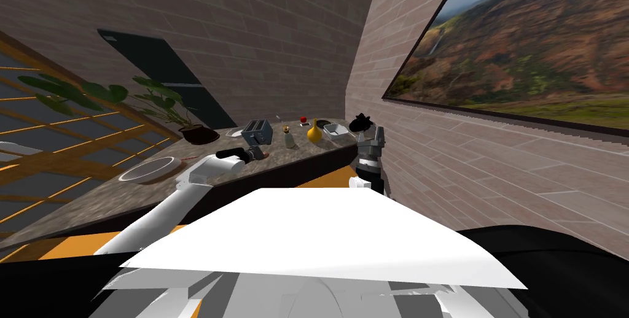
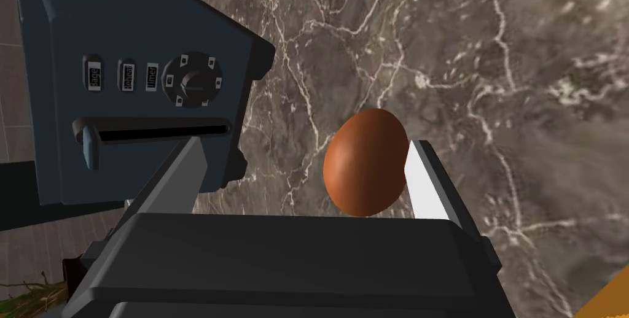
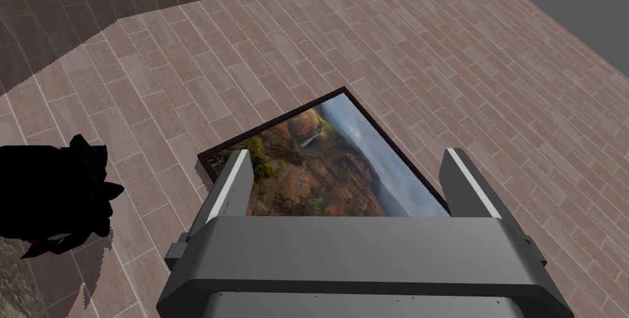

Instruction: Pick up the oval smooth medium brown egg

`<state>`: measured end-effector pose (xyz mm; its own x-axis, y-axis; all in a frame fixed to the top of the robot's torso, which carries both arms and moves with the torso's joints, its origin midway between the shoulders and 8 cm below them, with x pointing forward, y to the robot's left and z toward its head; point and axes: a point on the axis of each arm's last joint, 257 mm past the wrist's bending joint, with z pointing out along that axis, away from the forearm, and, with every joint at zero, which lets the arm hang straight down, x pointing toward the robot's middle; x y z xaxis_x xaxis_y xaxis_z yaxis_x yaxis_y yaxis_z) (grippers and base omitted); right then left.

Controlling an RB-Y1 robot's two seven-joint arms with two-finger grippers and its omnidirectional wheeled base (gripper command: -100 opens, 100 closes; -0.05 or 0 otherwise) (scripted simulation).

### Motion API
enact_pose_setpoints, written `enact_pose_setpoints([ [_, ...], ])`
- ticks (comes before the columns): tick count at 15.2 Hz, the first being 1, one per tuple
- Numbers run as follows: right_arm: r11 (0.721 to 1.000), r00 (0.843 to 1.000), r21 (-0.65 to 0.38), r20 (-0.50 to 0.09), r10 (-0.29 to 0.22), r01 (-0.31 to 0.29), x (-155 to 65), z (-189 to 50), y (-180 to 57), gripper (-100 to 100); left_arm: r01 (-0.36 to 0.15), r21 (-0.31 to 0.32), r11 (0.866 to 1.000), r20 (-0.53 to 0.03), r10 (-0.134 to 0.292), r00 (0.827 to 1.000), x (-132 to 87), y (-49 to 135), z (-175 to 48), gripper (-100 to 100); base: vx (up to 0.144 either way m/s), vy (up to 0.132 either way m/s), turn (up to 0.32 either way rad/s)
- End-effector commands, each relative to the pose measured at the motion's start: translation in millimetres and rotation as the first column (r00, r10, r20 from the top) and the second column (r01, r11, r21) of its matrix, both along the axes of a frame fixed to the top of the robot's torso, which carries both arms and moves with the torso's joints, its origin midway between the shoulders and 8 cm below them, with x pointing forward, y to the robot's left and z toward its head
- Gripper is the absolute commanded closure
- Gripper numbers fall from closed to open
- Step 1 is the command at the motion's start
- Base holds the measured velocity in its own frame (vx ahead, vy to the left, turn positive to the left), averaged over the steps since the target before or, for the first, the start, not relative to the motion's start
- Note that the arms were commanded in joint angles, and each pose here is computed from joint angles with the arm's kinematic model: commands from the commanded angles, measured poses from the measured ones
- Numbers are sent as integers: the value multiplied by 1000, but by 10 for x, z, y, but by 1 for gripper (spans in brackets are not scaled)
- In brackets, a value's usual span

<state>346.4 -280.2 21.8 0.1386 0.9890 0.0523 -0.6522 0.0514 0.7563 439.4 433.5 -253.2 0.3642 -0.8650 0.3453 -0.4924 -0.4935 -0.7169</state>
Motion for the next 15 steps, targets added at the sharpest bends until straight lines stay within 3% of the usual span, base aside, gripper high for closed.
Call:
enact_pose_setpoints([
  [1,1000,1000,0,0,0,0,0,0,0,0,-41,-11,999,-66,40,997,-109,122,-161,-100,55,-19,-47],
  [2,1000,1000,0,0,0,0,0,0,0,0,-41,-11,999,-66,40,997,-109,122,-161,-100,58,-13,-31],
  [6,1000,1000,0,0,0,0,0,0,0,0,-104,-23,994,-185,98,978,-386,282,-526,-100,63,3,-32],
  [7,1000,1000,0,0,0,0,0,0,0,0,-87,-21,996,-151,83,985,-281,238,-407,-100,44,7,-6],
  [8,1000,1000,0,0,0,0,0,0,0,0,-96,-21,995,-155,92,984,-284,280,-505,-100,27,6,-28],
  [11,1000,1000,0,0,0,0,0,0,0,0,-99,-22,995,-156,95,983,-279,293,-525,-100,24,6,-33],
  [12,1000,1000,0,0,0,0,0,0,0,0,-98,-22,995,-154,94,984,-275,296,-531,100,5,1,-1],
  [15,1000,1000,0,0,0,0,0,0,0,0,-97,-21,995,-154,93,984,-275,294,-531,100,0,0,0],
])
